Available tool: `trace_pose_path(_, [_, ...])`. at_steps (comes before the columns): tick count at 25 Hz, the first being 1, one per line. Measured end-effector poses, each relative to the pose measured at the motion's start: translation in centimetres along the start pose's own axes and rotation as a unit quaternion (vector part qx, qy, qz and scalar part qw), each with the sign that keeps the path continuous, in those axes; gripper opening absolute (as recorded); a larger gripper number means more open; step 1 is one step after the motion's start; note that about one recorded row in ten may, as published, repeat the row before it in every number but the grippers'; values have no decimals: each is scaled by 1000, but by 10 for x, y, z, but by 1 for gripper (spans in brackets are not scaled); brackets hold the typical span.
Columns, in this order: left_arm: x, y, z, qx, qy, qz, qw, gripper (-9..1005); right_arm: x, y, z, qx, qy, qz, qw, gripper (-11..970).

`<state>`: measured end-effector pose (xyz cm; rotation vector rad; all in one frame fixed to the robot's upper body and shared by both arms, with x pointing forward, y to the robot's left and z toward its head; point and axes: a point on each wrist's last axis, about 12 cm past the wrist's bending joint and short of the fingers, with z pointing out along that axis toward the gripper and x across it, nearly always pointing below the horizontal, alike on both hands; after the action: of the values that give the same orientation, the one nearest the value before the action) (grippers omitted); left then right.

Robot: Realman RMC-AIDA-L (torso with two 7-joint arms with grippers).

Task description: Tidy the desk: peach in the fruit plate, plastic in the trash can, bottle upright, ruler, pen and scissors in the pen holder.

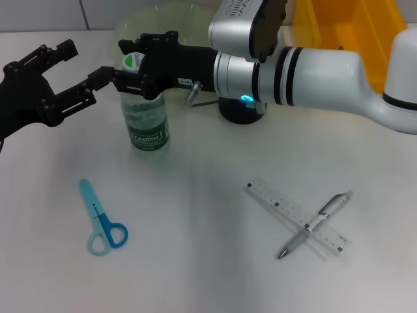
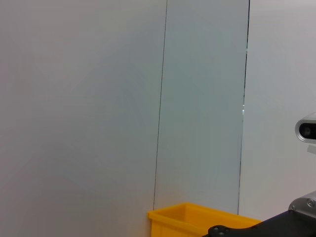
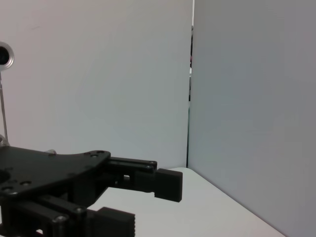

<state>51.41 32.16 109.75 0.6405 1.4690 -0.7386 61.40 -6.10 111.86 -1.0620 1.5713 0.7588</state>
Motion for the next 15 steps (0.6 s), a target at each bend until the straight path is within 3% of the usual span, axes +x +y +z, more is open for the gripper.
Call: trace_pose_path(15, [0, 0, -1, -2, -1, 0, 1000, 792, -2, 2, -9, 12, -31, 5, 999, 558])
